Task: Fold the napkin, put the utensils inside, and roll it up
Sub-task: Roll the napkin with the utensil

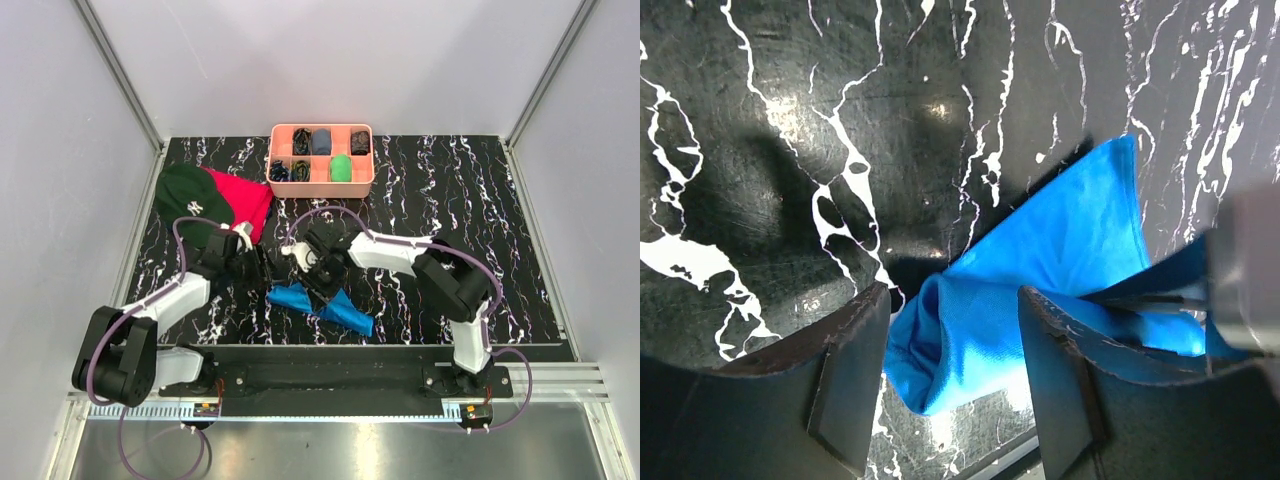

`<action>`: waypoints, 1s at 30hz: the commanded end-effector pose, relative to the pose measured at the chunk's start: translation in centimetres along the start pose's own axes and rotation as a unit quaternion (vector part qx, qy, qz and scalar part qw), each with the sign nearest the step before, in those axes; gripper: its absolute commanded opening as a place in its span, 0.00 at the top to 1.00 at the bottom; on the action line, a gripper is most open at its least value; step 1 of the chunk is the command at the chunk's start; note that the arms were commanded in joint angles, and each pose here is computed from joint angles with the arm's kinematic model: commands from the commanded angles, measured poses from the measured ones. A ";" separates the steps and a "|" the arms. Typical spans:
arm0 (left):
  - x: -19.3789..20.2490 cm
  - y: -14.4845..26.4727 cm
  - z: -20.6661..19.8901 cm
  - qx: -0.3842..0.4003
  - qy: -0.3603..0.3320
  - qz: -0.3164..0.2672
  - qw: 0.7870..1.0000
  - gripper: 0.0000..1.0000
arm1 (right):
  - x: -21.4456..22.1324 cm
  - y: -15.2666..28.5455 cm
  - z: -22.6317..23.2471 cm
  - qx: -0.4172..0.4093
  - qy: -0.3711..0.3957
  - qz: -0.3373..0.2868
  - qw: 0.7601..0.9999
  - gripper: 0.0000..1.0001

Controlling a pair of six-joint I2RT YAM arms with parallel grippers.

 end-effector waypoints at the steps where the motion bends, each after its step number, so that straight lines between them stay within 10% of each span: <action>1: -0.4 0.5 -0.2 0.013 -0.020 -0.036 0.999 0.43 | 3.1 -0.6 1.0 -0.105 -0.081 0.080 0.988 0.67; 21: 3.0 0.1 -1.4 0.095 -0.022 -0.012 0.995 0.48 | 2.5 -2.5 -1.6 -0.218 -0.172 0.090 0.956 0.65; 30: 4.5 -1.1 -0.1 0.070 0.005 0.028 0.997 0.95 | 1.5 -1.8 -2.3 -0.195 -0.166 0.072 0.964 0.51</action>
Point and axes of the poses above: each gripper's point midway between its finger pads, its own y axis back along the fingers, its own z axis along the line the jaws close on, x = y × z, the point moved 4 cm from there along y, back along the fingers, and after that the axes turned 6 degrees about -y, right-handed, at the moved point
